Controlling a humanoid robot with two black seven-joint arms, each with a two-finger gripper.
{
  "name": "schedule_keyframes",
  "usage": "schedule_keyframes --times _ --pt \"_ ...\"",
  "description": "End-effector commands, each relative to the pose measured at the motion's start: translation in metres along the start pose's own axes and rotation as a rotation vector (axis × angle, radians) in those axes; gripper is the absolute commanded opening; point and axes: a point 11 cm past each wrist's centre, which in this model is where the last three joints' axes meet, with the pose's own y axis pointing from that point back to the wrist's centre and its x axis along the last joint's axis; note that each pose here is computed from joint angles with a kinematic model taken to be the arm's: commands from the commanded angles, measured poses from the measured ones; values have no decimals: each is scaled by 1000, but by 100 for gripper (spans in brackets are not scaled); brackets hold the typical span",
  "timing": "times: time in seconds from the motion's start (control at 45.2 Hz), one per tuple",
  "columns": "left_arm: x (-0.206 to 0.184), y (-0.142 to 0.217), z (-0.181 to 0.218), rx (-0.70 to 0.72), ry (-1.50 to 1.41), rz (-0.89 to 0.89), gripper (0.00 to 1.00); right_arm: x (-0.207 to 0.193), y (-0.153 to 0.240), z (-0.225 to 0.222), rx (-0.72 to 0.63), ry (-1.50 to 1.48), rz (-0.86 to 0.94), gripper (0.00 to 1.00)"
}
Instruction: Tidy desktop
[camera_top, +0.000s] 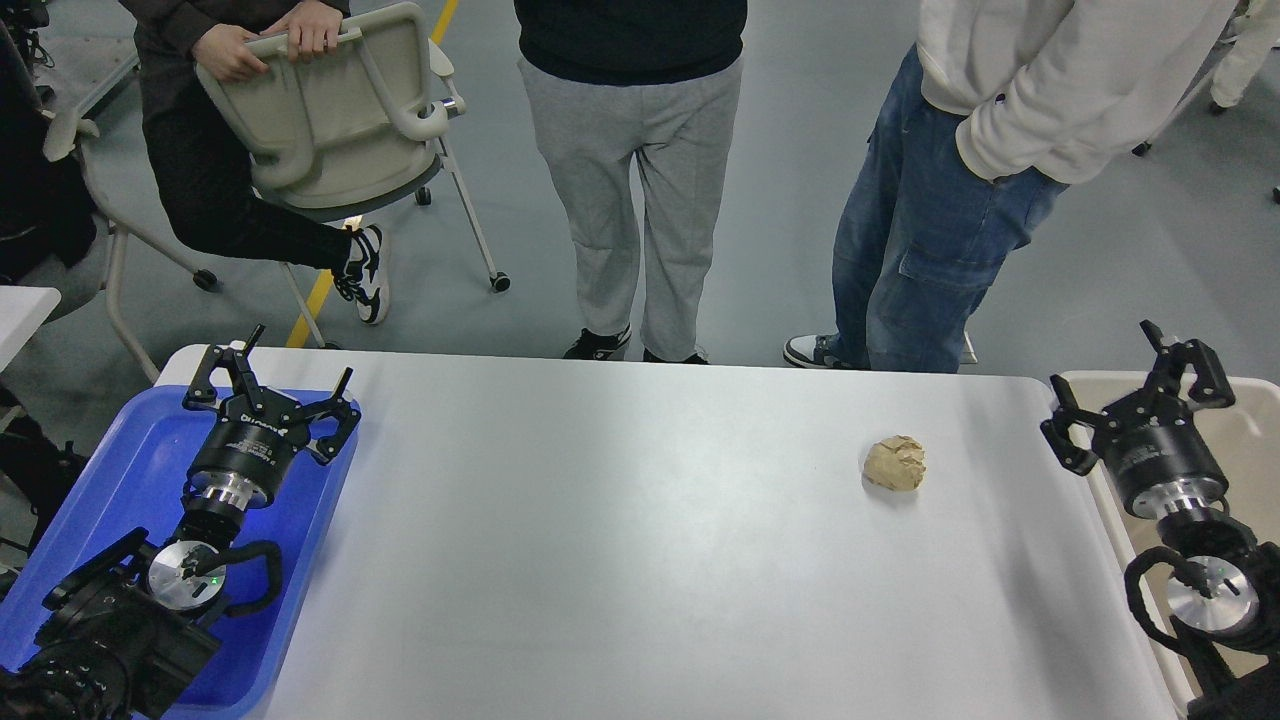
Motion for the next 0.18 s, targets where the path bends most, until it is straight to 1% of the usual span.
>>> schedule_keyframes --times 0.0,0.155 --pt "0 0 0 0 0 0 100 -25 2 9 37 -39 -40 100" --pt "0 0 0 0 0 0 100 -22 3 8 39 -40 -35 100"
